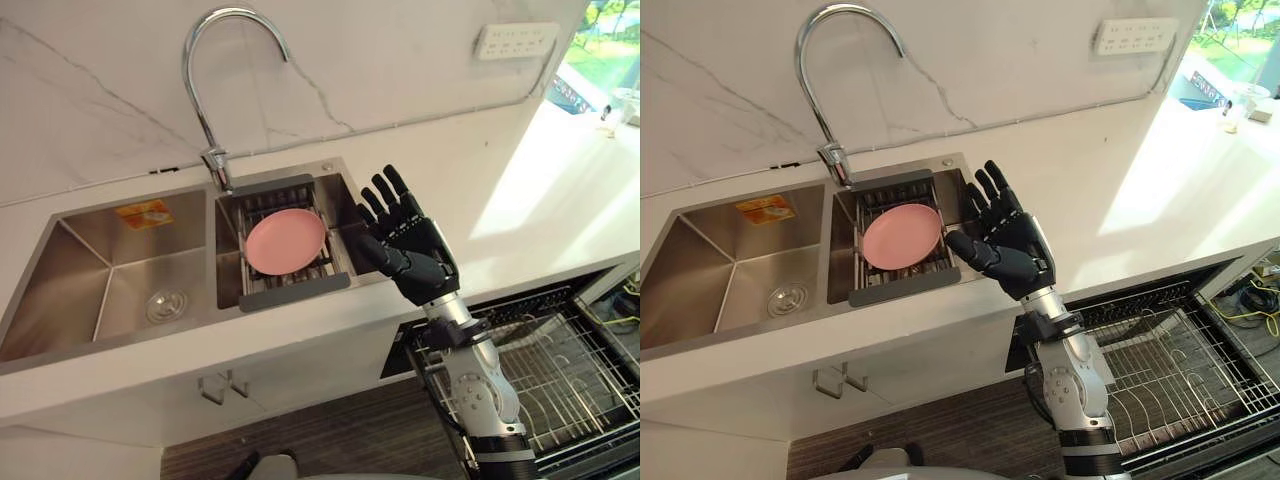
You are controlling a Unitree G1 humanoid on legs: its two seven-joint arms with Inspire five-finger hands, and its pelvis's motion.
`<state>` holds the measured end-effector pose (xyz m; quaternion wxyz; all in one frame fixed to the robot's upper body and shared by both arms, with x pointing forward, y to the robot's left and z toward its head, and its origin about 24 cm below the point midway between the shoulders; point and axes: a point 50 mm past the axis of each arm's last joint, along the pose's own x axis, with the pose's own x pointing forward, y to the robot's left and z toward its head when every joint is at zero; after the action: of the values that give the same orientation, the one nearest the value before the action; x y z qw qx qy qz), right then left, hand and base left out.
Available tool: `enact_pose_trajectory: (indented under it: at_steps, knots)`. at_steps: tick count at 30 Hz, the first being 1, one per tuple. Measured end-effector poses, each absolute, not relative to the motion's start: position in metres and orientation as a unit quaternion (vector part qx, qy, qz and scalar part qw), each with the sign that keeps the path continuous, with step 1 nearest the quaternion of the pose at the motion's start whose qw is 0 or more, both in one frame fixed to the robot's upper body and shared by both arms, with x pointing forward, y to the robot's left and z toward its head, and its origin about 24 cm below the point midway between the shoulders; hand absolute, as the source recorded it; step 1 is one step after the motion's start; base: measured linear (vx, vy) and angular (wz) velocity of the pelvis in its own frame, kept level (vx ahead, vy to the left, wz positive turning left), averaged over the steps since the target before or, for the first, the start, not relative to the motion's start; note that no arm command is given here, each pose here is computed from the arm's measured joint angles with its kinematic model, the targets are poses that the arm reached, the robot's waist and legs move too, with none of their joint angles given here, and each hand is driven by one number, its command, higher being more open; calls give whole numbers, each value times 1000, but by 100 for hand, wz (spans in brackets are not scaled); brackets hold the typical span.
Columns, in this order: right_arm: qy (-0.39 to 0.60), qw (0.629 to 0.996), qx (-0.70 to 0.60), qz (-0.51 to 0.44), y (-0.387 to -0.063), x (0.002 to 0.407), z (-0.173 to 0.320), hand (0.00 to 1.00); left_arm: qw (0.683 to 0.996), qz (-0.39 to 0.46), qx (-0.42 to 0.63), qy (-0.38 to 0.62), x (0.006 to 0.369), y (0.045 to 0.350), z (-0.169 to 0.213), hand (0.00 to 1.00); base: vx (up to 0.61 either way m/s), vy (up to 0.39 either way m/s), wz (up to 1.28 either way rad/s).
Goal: Walk over to the sink, pick up the cup, carry it to the dishwasher, place the cup inside the dishwasher, then close the dishwasher door
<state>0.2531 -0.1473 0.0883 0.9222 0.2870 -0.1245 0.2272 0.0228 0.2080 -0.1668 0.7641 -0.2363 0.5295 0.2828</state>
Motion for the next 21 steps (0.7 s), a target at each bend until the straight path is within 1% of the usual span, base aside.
enact_pose_trajectory:
  at_steps: [4,5,6,9,10,12,15,17,18,21]
  knots:
    - [-98,929,290,207,-150,253,77,100,765,263,-227,542,20,216,-166,100,21,122,29]
    - [-95,929,292,205,-150,252,75,100,768,261,-219,542,20,223,-165,100,105,59,67]
    - [-90,930,294,202,-151,249,71,100,771,259,-205,545,19,231,-163,100,112,-23,71]
    - [-97,930,292,201,-154,240,71,100,777,253,-185,545,26,242,-161,100,83,-135,81]
    - [-98,931,290,199,-156,239,70,100,778,252,-184,546,27,241,-161,100,74,-99,82]
    - [-100,938,285,171,-171,234,67,100,781,235,-185,549,28,235,-163,100,67,-52,57]
    - [-111,941,281,151,-181,231,67,100,784,240,-186,542,30,236,-162,100,-11,-82,-1]
    - [-118,940,279,153,-181,231,68,100,782,240,-185,545,29,236,-163,100,-52,-55,-16]
    - [-123,935,298,150,-175,223,63,100,784,230,-172,551,41,236,-163,100,-37,-30,-10]
    - [-123,935,298,150,-175,223,63,100,783,230,-172,551,40,236,-163,100,0,0,0]
